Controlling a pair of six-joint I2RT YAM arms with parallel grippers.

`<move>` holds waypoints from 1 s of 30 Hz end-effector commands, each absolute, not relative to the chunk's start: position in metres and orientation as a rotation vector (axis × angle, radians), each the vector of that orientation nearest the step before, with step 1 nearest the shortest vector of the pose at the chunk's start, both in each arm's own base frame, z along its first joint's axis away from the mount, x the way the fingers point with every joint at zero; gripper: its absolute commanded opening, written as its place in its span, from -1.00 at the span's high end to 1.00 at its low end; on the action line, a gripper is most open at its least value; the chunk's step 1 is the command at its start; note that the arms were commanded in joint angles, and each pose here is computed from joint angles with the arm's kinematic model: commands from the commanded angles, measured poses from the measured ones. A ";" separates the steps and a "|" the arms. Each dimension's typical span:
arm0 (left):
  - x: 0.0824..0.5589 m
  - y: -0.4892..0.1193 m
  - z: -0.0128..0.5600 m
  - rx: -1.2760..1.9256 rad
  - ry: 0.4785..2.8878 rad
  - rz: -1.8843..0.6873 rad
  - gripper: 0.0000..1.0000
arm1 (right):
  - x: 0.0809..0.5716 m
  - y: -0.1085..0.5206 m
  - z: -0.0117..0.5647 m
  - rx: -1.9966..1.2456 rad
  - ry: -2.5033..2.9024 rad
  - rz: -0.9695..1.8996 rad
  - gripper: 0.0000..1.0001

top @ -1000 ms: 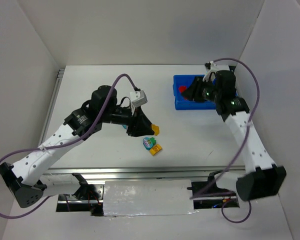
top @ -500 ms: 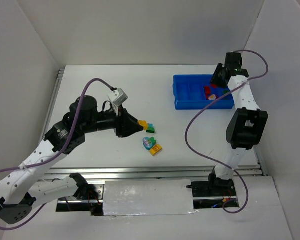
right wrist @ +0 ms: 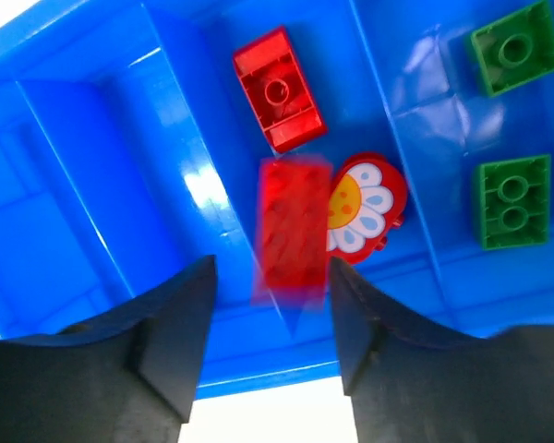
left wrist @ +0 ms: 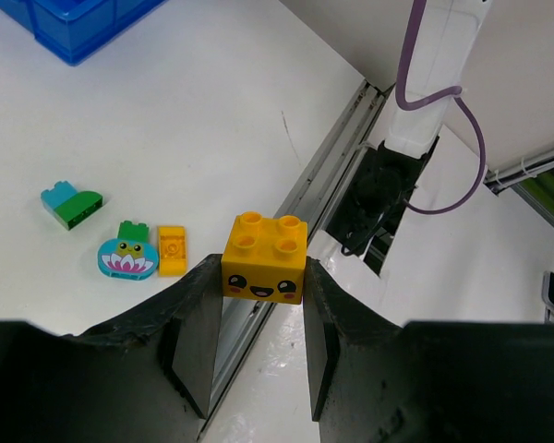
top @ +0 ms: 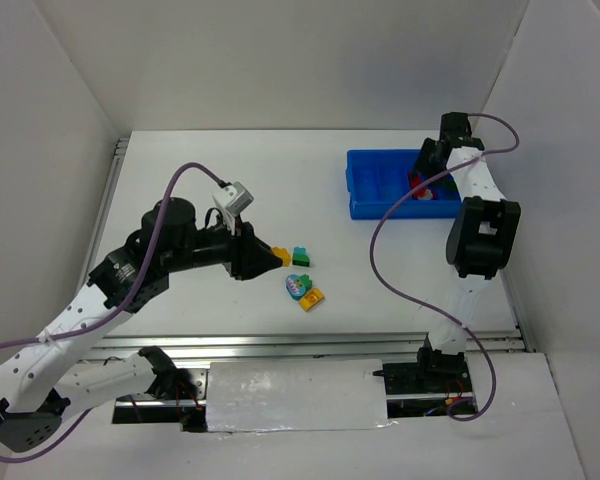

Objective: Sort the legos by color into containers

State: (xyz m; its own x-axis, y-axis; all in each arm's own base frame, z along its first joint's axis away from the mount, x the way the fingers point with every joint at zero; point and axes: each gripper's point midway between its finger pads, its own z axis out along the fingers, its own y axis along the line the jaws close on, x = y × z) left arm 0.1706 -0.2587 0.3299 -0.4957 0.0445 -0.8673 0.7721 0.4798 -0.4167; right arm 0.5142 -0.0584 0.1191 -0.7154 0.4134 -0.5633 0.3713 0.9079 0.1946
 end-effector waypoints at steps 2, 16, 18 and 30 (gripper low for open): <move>0.179 -0.261 0.347 0.630 1.850 -1.083 1.00 | 0.526 -0.059 0.153 0.562 2.370 0.117 -0.88; 0.203 -0.288 0.374 0.540 1.779 -1.214 1.00 | 0.318 0.166 0.368 -0.281 1.770 1.386 -0.99; 0.202 -0.293 0.386 0.543 1.753 -1.260 1.00 | 0.262 0.201 0.385 -0.537 1.658 1.563 -0.99; 0.157 -0.327 0.430 0.839 1.420 -1.682 1.00 | 0.150 0.228 0.399 -0.872 1.461 1.738 -0.77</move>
State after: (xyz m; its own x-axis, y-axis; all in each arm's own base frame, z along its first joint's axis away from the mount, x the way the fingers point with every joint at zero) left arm 0.1808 -0.3288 0.3913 -0.5705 -0.0943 -0.8159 0.8116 0.0872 -0.5776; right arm 0.1708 0.2306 0.3887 -0.5929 0.1133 -0.7972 -0.8051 -0.0682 0.5891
